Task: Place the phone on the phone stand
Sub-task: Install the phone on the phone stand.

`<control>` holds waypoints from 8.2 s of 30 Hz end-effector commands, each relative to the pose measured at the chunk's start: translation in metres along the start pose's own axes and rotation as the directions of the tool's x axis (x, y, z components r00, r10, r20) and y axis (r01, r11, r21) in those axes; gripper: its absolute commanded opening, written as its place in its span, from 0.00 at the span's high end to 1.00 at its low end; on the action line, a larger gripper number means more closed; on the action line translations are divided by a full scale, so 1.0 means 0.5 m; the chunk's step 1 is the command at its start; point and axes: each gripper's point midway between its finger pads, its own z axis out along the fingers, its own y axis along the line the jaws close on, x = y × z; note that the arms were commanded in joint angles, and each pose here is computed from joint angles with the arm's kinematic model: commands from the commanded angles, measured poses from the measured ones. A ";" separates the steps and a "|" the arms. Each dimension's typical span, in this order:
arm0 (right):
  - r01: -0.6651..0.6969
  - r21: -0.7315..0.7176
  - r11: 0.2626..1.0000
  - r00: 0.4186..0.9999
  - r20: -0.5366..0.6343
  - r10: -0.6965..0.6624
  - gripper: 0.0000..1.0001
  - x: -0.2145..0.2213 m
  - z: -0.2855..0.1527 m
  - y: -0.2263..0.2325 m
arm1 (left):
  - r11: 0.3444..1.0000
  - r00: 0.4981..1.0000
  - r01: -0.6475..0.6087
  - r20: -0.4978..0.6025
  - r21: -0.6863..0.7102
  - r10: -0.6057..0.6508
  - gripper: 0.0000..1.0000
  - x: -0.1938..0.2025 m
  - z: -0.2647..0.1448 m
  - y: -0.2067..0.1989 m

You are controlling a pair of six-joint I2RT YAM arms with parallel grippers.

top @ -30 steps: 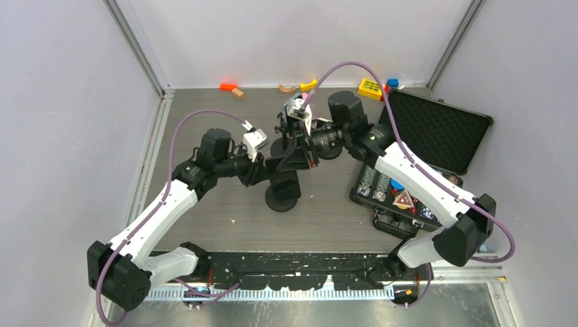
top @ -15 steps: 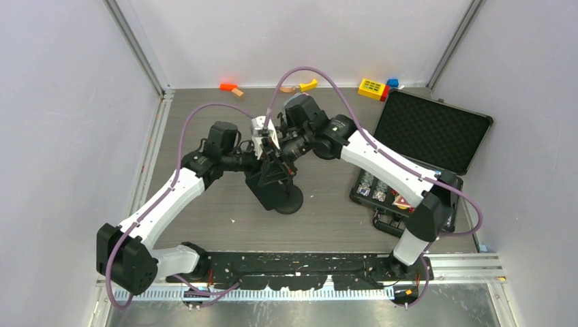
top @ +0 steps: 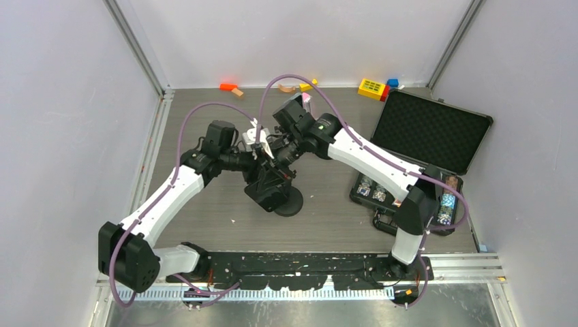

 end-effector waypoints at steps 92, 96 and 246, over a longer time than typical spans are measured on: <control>-0.362 0.639 0.679 0.930 0.200 0.308 1.00 0.119 -0.196 -0.122 | 0.894 0.962 -0.080 0.200 -0.441 0.184 1.00 -0.101 -0.084 0.093; -0.365 0.679 0.636 0.923 0.174 0.344 1.00 0.126 -0.195 -0.136 | 0.884 0.959 -0.101 0.191 -0.456 0.208 1.00 -0.107 -0.079 0.091; -0.359 0.902 0.241 0.870 0.230 0.436 1.00 0.149 -0.223 -0.280 | 0.923 0.974 -0.080 0.166 -0.376 0.152 0.60 -0.050 -0.060 0.031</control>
